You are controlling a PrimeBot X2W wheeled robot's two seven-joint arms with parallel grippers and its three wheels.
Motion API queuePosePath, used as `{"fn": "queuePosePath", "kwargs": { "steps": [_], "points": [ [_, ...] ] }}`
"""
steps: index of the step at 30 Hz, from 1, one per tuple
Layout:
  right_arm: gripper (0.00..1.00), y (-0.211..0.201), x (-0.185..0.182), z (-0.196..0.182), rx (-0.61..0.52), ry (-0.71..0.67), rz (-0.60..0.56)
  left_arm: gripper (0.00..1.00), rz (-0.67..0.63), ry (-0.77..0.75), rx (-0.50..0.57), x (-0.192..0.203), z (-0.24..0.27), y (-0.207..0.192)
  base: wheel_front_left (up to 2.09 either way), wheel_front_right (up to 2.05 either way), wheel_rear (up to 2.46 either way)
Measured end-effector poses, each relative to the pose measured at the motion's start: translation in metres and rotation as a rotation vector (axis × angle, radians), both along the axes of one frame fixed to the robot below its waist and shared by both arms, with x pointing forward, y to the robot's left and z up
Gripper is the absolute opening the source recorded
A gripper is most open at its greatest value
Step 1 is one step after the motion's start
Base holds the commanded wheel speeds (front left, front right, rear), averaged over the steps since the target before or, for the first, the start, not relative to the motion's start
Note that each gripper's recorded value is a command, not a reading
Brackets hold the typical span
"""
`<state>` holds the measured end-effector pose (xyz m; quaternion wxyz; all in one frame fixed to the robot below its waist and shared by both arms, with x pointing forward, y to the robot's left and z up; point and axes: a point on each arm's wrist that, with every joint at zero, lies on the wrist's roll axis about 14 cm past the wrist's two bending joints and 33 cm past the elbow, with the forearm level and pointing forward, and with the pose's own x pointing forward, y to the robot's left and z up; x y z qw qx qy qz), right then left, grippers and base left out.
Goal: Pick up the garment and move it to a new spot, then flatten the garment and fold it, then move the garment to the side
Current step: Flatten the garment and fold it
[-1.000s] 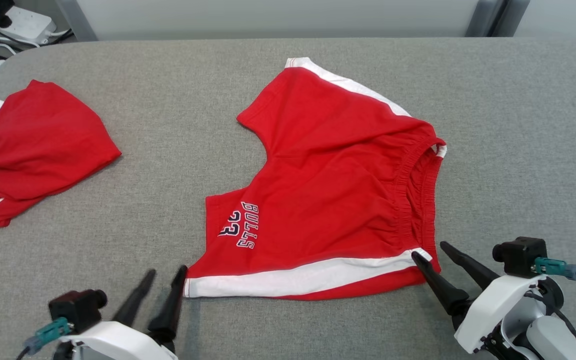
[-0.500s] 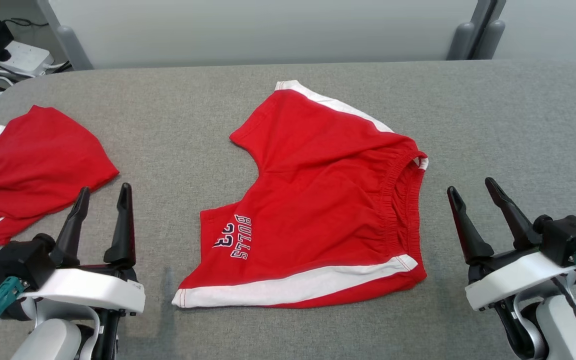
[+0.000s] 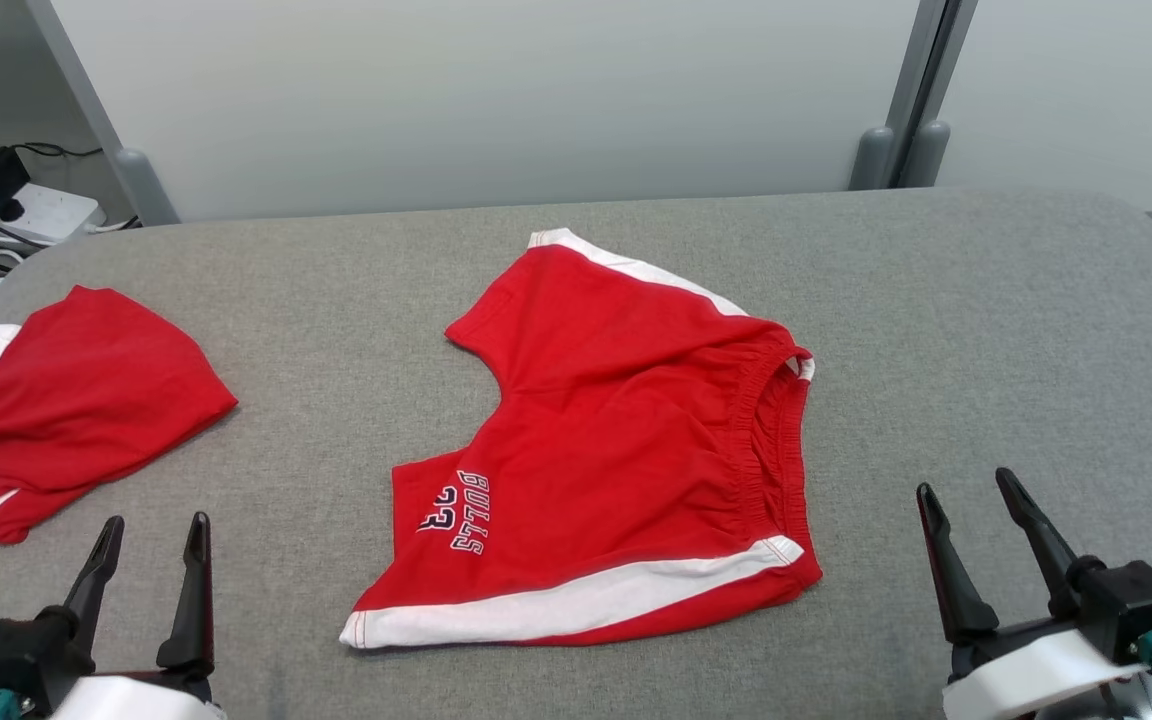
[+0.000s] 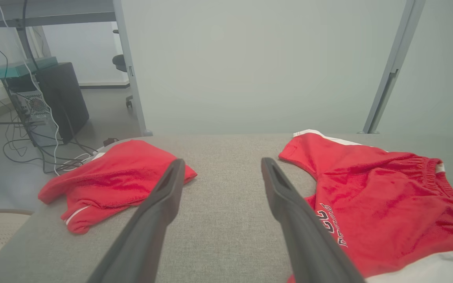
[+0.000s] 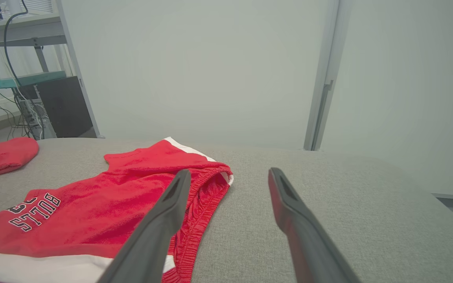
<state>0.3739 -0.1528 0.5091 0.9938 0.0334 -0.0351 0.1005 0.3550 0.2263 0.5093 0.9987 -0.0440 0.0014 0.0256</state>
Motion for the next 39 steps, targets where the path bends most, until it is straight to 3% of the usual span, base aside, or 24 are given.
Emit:
{"fn": "queuePosePath", "kwargs": {
  "steps": [15,35,39],
  "points": [
    [1.00,0.016,-0.028,-0.011,0.030,0.033,0.030,1.00,0.003,-0.004,-0.078,-0.020,-0.003,0.016,0.00,0.00,0.00],
    [1.00,0.028,-0.027,-0.012,0.045,0.039,0.054,1.00,0.006,0.013,-0.081,-0.023,-0.010,0.017,0.00,0.00,0.00],
    [1.00,0.030,-0.026,-0.014,0.063,0.048,0.059,1.00,-0.049,0.070,-0.087,-0.026,-0.022,0.002,0.00,0.00,0.00]
  ]
}}
